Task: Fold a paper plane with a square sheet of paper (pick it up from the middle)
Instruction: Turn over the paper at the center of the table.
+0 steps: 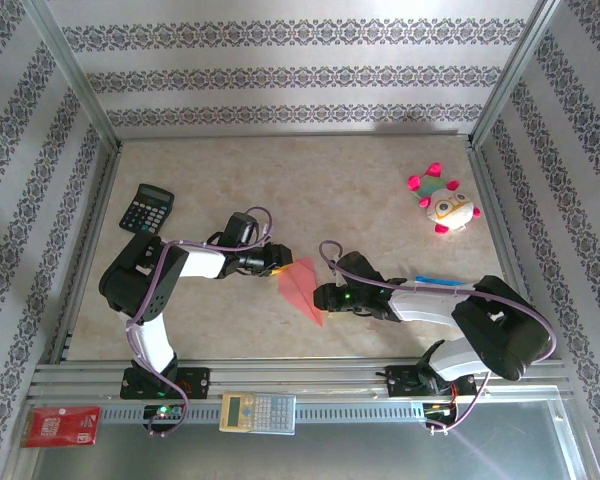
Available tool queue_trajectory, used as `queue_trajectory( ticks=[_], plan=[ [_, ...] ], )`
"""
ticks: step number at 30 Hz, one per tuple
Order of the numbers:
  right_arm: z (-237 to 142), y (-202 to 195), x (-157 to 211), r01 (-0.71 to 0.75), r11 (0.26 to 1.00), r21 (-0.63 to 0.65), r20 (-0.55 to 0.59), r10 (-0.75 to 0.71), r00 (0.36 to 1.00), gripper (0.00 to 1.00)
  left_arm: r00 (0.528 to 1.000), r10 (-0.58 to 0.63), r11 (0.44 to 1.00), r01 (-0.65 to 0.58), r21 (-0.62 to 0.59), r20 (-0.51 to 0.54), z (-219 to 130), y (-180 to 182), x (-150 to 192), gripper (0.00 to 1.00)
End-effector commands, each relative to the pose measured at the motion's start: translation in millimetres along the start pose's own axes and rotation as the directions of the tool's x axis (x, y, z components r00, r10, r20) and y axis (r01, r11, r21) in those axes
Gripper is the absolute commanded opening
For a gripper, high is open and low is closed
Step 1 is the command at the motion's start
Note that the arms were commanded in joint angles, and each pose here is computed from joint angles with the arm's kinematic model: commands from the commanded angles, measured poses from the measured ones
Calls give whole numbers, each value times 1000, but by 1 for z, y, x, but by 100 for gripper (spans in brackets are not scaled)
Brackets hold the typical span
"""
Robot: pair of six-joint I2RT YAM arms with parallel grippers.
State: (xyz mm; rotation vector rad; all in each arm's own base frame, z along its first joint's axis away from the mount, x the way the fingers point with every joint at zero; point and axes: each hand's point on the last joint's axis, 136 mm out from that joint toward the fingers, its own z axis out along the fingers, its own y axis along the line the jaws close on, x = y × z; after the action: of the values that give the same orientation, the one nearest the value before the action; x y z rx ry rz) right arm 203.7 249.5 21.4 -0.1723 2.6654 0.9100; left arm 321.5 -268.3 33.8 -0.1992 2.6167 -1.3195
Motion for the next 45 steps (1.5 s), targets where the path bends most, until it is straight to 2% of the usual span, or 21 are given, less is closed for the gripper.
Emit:
queue_trajectory(
  ticks=[1, 9, 15, 19, 26, 31, 35, 38, 41, 43, 45],
  plan=[
    [-3, 18, -27, 45, 998, -42, 91, -41, 995, 33, 1000, 18, 1000, -18, -9, 1, 2, 0, 1, 35],
    [3, 21, -47, 80, 996, -46, 98, -75, 992, 34, 999, 34, 999, -34, -19, -3, 0, -2, 0, 35],
    [12, 20, -47, 83, 995, -51, 68, -80, 994, 31, 999, 36, 999, -36, -21, -5, 0, -2, 0, 35],
    [14, 22, -46, 78, 995, -61, 63, -74, 995, 23, 999, 40, 999, -40, -22, -8, 0, -3, -1, 35],
    [11, 20, -48, 67, 996, -57, 75, -63, 995, 1, 998, 66, 998, -66, 4, 11, -4, -23, -13, 37],
    [-3, 9, -57, 47, 999, -23, 100, -44, 994, 0, 991, 106, 993, -111, 51, 82, -27, -61, -40, 47],
    [-50, -15, -80, 27, 995, 97, 152, -42, 988, 0, 976, 131, 988, -142, 56, 173, -67, -84, -60, 52],
    [-111, -38, -99, 53, 957, 285, 211, -117, 970, 0, 965, 131, 989, -144, 40, 226, -94, -90, -63, 53],
    [-168, -41, -118, 122, 854, 505, 241, -276, 930, 0, 955, 115, 993, -119, -2, 273, -116, -81, -61, 53],
    [-186, -41, -125, 154, 766, 624, 206, -351, 913, 0, 947, 95, 996, -91, -26, 308, -127, -70, -61, 53],
    [-190, -38, -128, 190, 643, 742, 143, -429, 892, 0, 935, 74, 997, -57, -58, 346, -138, -54, -61, 53]
  ],
)
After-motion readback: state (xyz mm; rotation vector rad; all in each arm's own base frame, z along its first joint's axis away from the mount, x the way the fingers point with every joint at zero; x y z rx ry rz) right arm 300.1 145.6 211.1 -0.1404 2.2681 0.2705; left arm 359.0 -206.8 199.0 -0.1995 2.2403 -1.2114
